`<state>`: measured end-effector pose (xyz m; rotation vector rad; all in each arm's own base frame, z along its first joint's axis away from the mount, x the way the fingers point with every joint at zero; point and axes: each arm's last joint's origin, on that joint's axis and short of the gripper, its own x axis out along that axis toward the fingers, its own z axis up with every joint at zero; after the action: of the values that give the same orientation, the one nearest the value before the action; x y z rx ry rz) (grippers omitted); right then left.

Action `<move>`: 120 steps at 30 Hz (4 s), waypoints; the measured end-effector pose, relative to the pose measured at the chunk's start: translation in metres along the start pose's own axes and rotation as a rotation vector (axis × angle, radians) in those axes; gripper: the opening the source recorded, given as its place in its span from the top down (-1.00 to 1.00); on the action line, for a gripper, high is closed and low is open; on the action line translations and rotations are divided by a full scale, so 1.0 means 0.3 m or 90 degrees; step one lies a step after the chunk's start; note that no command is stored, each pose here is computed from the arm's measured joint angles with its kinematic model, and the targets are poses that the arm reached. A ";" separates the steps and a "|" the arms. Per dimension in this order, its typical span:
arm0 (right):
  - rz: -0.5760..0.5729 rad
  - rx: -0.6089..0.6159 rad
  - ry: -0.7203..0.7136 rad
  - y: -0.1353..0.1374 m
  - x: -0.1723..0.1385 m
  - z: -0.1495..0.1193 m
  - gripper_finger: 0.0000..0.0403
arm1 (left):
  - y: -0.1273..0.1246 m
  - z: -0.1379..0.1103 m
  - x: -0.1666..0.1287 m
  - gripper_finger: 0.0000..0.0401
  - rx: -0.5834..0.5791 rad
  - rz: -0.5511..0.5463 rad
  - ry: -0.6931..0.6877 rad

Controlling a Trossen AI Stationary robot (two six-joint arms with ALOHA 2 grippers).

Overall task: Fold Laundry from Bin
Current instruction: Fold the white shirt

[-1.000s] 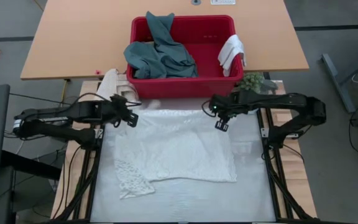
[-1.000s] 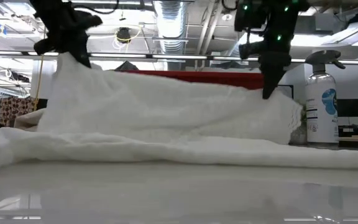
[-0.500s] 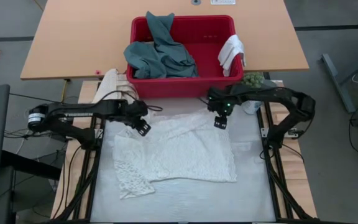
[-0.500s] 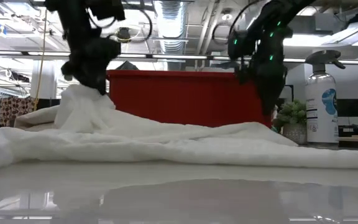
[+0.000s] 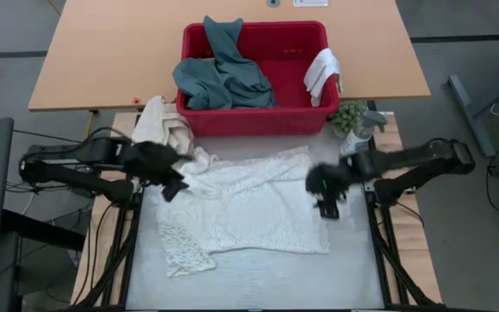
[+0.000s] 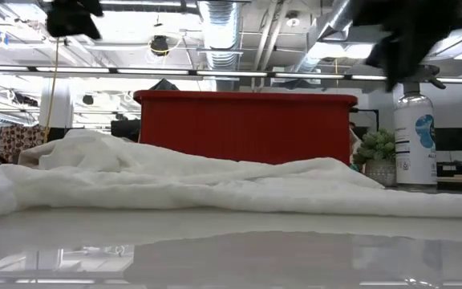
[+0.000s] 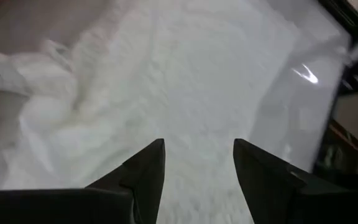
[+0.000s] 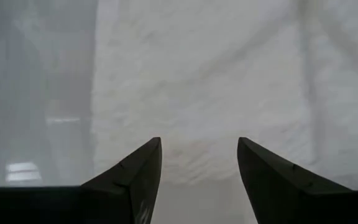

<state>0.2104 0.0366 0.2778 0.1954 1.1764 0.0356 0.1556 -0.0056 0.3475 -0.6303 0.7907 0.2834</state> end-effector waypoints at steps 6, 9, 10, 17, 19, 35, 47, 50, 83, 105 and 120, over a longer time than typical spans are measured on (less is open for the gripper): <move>-0.034 0.060 0.034 0.217 0.093 -0.106 -0.15 | -0.050 -0.073 -0.032 0.11 0.041 -0.029 0.019; -0.053 0.050 0.052 0.297 0.141 -0.148 -0.15 | -0.088 -0.102 -0.017 0.11 0.071 -0.030 0.033; -0.055 0.041 0.062 0.319 0.161 -0.159 -0.15 | -0.103 -0.111 -0.008 0.11 0.083 -0.029 0.037; -0.069 -0.018 0.099 0.385 0.263 -0.184 -0.15 | -0.183 -0.162 0.045 0.11 0.101 -0.014 0.037; -0.065 -0.041 0.100 0.391 0.281 -0.181 -0.15 | -0.201 -0.170 0.057 0.11 0.083 -0.011 0.024; -0.110 -0.154 0.162 0.382 0.443 -0.169 -0.10 | -0.267 -0.214 0.136 0.11 0.093 0.007 0.046; -0.091 -0.113 0.172 0.387 0.439 -0.160 0.74 | -0.266 -0.211 0.136 0.11 0.093 0.014 0.033; -0.084 -0.114 0.166 0.397 0.431 -0.149 0.91 | -0.266 -0.211 0.136 0.11 0.093 0.015 0.032; -0.231 -0.035 0.133 0.486 0.141 -0.064 0.92 | -0.418 -0.503 0.391 0.06 0.255 0.088 0.171; -0.230 -0.032 0.128 0.488 0.143 -0.063 0.92 | -0.285 -0.526 0.275 0.06 -0.255 -0.014 0.020; -0.221 -0.011 0.115 0.493 0.146 -0.059 0.92 | -0.383 -0.423 0.525 0.06 0.138 0.011 0.045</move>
<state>0.2221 0.1900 0.2565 -0.0296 1.3753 -0.2463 0.2430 -0.1736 0.2120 -0.4307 0.8815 0.1884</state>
